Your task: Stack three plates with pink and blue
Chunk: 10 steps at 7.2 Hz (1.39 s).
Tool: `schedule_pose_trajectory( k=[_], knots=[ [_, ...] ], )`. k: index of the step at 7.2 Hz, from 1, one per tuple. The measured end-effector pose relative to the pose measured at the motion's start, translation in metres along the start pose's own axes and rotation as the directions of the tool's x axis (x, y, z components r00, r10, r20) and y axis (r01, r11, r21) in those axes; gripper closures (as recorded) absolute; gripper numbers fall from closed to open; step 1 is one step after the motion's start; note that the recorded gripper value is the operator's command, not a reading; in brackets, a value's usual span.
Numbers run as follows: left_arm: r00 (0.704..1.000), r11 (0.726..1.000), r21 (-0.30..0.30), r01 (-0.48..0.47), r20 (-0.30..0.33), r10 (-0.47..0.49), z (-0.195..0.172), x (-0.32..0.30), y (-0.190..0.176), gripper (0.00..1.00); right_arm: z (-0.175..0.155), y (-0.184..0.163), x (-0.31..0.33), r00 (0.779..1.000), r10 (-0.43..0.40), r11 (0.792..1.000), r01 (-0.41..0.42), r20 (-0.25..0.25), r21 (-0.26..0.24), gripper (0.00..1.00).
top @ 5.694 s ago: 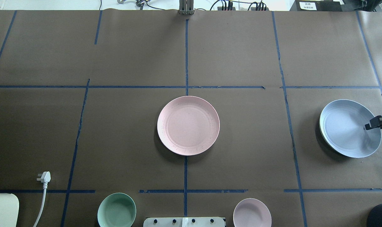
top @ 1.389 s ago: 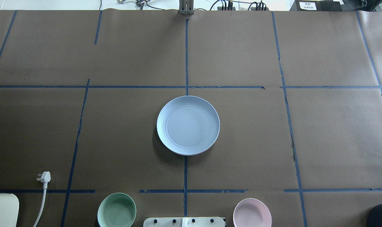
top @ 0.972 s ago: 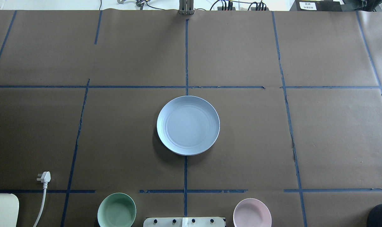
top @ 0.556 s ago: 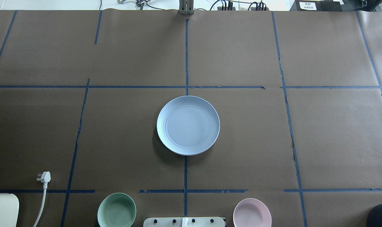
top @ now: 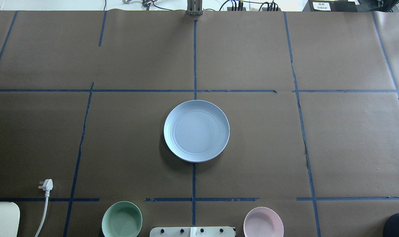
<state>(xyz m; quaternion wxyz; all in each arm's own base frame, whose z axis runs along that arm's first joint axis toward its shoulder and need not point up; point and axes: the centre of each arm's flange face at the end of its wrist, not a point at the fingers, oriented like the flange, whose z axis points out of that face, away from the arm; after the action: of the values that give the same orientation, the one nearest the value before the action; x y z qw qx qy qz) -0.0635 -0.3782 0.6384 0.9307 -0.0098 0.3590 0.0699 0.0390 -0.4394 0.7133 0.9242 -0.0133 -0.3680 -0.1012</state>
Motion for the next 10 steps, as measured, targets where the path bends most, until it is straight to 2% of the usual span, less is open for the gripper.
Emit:
schedule_pose_trajectory(
  k=[1,3,10],
  knots=[
    [0.999,1.000,-0.004,0.000,0.040,0.000,-0.003,-0.001,0.005,0.00,0.002,0.001,0.002,1.000,0.002,1.000,-0.002,0.001,-0.001,0.00],
    [0.997,1.000,-0.016,0.008,0.072,-0.006,-0.001,-0.006,0.008,0.00,0.003,0.002,0.003,1.000,0.007,1.000,-0.007,-0.001,-0.003,0.00],
    [0.998,1.000,-0.026,0.015,0.069,-0.013,0.004,-0.010,0.009,0.00,-0.005,-0.009,-0.003,0.999,0.032,0.999,-0.032,0.004,0.015,0.00]
  ],
)
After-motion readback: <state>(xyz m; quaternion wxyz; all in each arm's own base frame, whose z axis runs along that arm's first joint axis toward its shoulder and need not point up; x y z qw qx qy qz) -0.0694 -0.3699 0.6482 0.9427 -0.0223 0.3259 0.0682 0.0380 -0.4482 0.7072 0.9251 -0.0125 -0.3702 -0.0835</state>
